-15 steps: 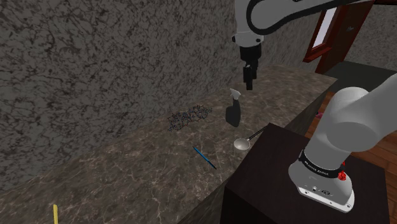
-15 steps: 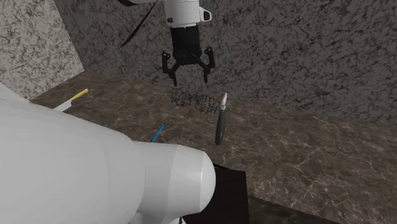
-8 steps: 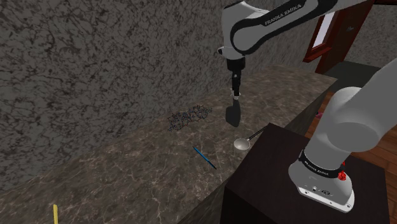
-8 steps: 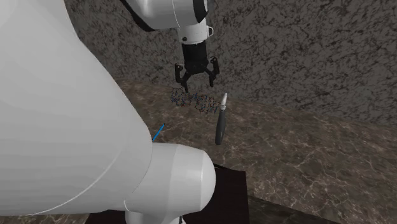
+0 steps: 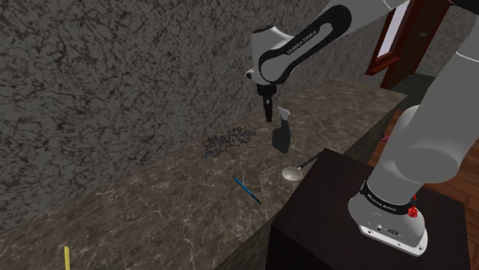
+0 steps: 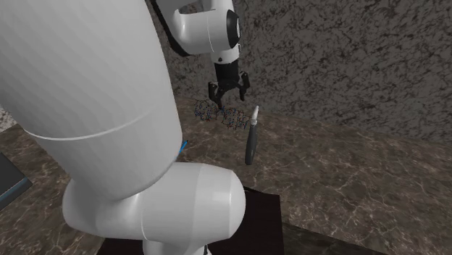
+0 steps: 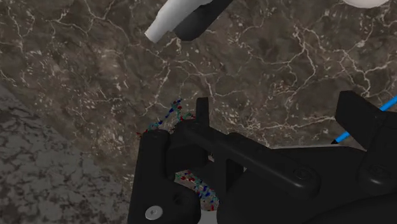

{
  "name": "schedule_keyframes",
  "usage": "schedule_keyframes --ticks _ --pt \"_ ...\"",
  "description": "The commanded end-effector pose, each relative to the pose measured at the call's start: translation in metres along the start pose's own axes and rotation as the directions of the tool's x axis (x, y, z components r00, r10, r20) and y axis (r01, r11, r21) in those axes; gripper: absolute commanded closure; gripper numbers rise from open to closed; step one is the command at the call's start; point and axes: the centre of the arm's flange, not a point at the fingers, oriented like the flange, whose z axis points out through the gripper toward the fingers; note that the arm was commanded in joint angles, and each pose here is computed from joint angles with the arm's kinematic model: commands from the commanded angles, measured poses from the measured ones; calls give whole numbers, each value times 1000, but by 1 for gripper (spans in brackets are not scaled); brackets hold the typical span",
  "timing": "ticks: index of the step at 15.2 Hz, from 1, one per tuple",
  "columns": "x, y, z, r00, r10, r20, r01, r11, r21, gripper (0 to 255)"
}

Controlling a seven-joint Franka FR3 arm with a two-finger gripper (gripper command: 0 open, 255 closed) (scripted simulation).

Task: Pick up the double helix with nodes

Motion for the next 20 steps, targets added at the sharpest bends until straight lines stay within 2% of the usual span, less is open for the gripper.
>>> schedule_keyframes --ticks 1,4,8,16,20 --pt "19 8 15 999 -53 -15 52 999 -12 0" --pt "46 19 36 991 -127 -34 126 992 -30 0" --pt "85 31 63 972 -227 -57 224 973 -56 0" --pt "164 43 110 907 -411 -93 401 909 -112 0" --pt "166 41 131 907 -411 -93 401 909 -112 0"
